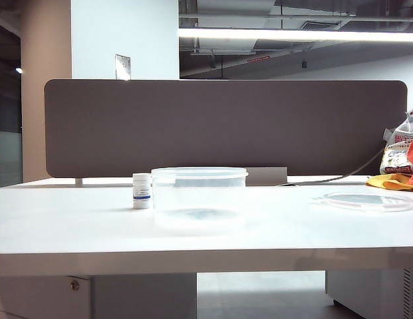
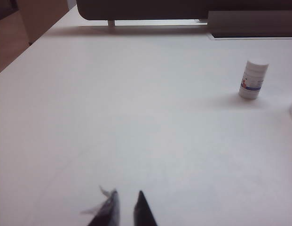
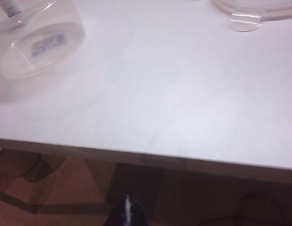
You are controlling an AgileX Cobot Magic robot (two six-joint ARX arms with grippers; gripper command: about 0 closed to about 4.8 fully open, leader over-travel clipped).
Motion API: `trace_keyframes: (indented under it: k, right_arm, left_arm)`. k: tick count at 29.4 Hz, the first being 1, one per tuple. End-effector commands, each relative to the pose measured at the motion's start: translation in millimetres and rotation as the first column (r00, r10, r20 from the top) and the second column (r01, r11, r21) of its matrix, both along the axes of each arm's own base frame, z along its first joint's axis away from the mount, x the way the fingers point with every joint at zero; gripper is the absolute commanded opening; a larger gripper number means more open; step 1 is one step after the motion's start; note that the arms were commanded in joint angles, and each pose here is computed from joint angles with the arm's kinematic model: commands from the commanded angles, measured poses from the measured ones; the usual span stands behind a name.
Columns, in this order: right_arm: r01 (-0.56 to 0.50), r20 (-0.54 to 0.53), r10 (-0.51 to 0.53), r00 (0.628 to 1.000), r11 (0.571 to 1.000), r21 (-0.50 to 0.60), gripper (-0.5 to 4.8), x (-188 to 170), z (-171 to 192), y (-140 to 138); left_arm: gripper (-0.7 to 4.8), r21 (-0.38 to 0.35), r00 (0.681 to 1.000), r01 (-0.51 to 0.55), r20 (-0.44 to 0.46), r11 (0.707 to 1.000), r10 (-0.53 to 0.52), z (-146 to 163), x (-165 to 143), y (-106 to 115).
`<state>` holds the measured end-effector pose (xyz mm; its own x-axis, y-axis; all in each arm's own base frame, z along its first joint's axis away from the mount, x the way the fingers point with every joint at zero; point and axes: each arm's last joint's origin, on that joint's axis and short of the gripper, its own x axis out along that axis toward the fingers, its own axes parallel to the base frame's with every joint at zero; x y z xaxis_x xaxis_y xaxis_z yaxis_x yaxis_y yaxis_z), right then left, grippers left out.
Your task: Remove the lid of the round box, pick up the small white medicine bottle inside, and place it on the table.
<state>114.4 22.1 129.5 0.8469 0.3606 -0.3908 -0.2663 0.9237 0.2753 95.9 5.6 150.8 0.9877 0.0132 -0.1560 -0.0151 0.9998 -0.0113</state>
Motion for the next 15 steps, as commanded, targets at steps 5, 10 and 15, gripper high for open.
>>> trace_keyframes:
  k: [5,10,15]
  right_arm:
    - [-0.003,0.013,0.003,1.0,1.0,0.006,0.0,0.3,0.3,0.3]
    - [0.032,0.031,-0.031,0.999,0.999,-0.029,0.0,0.6,0.9,-1.7]
    - [0.176,0.219,-0.148,0.964,0.978,-0.116,0.0,-2.9,15.4,-11.3]
  left_arm:
    - [0.52,-0.008,1.0,0.003,-0.017,1.0,-0.004,-2.3,-0.1,-0.2]
    - [0.52,-0.008,1.0,0.003,-0.017,1.0,-0.004,-2.3,-0.1,-0.2]
    - [0.52,-0.008,1.0,0.003,-0.017,1.0,-0.004,-2.3,-0.1,-0.2]
